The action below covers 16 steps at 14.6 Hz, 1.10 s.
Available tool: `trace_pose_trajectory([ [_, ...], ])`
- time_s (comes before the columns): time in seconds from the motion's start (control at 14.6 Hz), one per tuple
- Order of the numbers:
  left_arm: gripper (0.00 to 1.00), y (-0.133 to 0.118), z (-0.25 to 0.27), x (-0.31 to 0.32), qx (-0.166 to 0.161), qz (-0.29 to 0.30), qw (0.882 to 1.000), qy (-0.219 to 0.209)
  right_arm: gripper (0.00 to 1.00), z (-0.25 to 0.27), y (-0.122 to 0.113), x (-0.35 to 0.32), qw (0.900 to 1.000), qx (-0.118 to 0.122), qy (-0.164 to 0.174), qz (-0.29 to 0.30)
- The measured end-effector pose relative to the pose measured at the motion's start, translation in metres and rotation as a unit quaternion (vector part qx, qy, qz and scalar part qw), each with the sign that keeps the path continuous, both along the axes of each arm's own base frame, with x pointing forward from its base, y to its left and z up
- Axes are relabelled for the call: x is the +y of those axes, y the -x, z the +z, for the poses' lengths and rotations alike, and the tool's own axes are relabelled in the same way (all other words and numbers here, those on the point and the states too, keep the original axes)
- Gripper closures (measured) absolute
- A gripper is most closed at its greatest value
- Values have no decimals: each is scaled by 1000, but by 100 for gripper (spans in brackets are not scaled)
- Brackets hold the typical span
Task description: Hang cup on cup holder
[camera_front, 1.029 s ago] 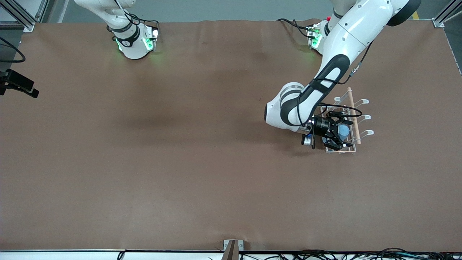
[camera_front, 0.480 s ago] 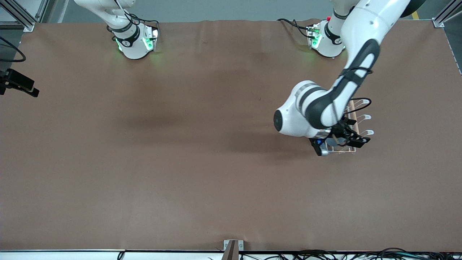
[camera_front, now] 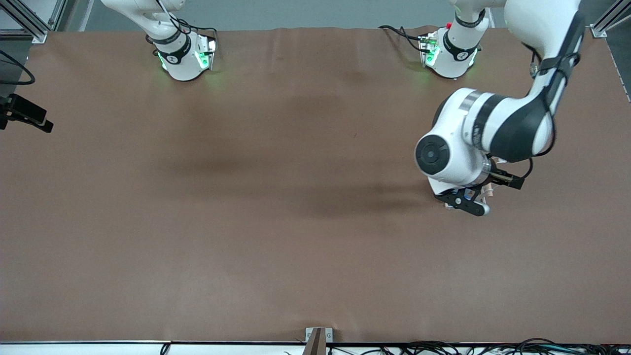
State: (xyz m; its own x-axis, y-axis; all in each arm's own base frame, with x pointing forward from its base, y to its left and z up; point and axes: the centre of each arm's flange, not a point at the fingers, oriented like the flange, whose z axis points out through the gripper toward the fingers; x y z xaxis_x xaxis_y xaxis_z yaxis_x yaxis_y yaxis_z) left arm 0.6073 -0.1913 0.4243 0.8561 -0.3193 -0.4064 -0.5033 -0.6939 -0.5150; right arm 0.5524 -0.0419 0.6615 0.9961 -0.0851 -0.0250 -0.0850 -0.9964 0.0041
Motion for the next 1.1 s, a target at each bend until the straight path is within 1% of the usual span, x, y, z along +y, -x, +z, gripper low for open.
trace_pose_trajectory([
  [0.14,0,-6,34,4,-26,32,997,62,0,0,0,0,1000,0,0,0],
  [0.27,0,-12,72,22,-56,75,988,124,0,0,0,0,1000,-1,0,0],
  [0.34,0,-15,94,35,-78,101,978,166,0,0,0,0,1000,-1,0,0],
  [0.41,0,-16,119,55,-104,132,963,210,0,0,0,-1,1000,-2,0,0],
  [0.48,0,-13,145,80,-127,163,948,241,0,0,0,-1,1000,-2,0,-1],
  [0.69,0,15,214,138,-171,213,915,298,0,1,0,-1,1000,-2,0,-1],
  [0.75,0,27,230,149,-180,222,907,309,0,1,0,-1,1000,-2,0,-1],
  [0.96,0,57,256,163,-188,244,892,330,0,1,0,-1,1000,-2,0,-1],
  [1.1,0,69,262,168,-185,251,889,335,0,1,0,-2,1000,-2,0,-1],
])
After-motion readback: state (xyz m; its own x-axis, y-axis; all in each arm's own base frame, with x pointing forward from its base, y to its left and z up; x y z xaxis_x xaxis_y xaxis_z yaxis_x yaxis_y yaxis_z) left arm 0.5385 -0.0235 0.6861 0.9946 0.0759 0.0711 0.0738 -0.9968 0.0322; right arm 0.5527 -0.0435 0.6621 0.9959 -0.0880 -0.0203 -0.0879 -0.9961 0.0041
